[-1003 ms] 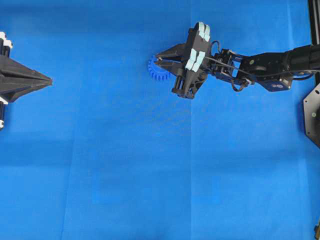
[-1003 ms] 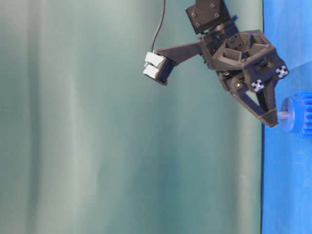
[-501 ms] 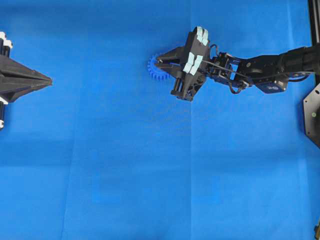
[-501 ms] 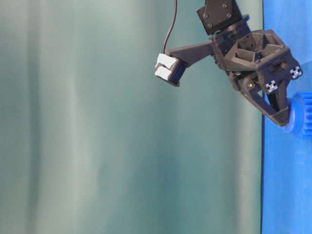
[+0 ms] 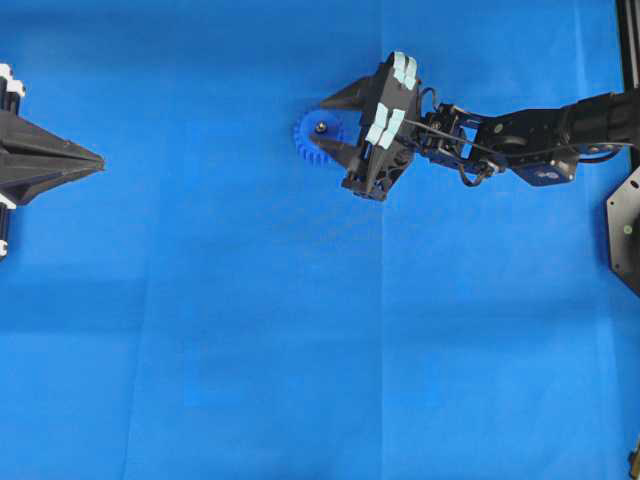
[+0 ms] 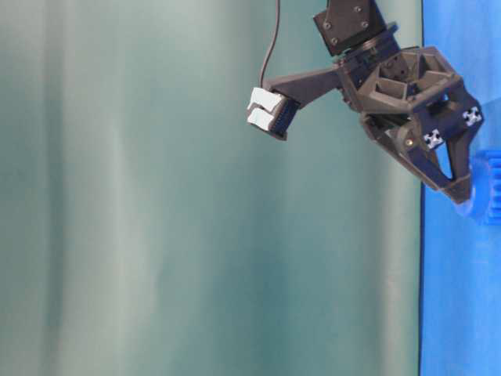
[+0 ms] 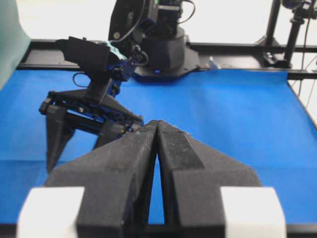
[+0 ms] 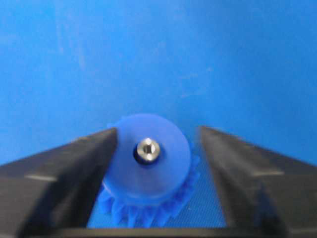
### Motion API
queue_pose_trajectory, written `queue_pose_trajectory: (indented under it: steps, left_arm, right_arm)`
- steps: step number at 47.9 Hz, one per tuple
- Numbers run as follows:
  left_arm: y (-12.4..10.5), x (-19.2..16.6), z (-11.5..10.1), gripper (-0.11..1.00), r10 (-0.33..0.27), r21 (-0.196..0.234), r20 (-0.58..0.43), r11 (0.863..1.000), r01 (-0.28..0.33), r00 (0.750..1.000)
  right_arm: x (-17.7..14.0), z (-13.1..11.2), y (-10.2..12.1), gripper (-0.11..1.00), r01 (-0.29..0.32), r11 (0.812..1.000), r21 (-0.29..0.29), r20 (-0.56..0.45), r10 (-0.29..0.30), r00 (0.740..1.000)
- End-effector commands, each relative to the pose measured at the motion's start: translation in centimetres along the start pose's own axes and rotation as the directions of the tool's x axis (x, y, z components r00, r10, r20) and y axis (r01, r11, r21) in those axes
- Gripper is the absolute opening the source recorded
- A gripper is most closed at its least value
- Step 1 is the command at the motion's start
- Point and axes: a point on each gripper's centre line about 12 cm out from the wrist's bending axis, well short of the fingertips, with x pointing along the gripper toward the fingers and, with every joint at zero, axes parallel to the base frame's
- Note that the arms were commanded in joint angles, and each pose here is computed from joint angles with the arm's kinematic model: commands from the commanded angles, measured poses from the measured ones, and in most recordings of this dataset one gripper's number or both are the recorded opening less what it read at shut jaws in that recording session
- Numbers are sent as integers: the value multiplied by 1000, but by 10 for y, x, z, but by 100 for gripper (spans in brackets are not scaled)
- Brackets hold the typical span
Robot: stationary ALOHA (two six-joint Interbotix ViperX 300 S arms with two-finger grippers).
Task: Insert the shaft placed at a random location into the center hole of the small gear at another random location.
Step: 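Lower the shaft into the gear's center hole with the right gripper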
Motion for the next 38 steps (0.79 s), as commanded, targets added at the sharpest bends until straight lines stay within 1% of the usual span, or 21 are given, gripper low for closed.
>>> queue_pose_trajectory:
  steps: [1, 3, 11, 22, 30, 38]
  left_arm:
    - [0, 2, 5, 0, -2, 1, 12, 1000, 2, 1000]
    - [0, 2, 4, 0, -2, 0, 11, 1000, 2, 1000]
    - [0, 2, 5, 0, -2, 0, 12, 1000, 2, 1000]
    - [0, 2, 5, 0, -2, 0, 15, 1000, 2, 1000]
    - [0, 2, 5, 0, -2, 0, 18, 1000, 2, 1000]
    - [-1, 1, 6, 0, -4, 0, 20, 1000, 4, 1000]
  right_arm:
    - [-6, 20, 5, 78, -12, 1000, 2, 49, 12, 999]
    - [-8, 23, 5, 81, -15, 1000, 2, 55, 15, 998]
    - [-18, 40, 7, 76, -23, 1000, 2, 102, 22, 995]
    - [-36, 69, 10, 76, -37, 999, 0, 153, 36, 988]
    - [-47, 81, 12, 76, -45, 999, 1, 161, 44, 986]
    - [-51, 83, 12, 76, -47, 999, 1, 161, 46, 986]
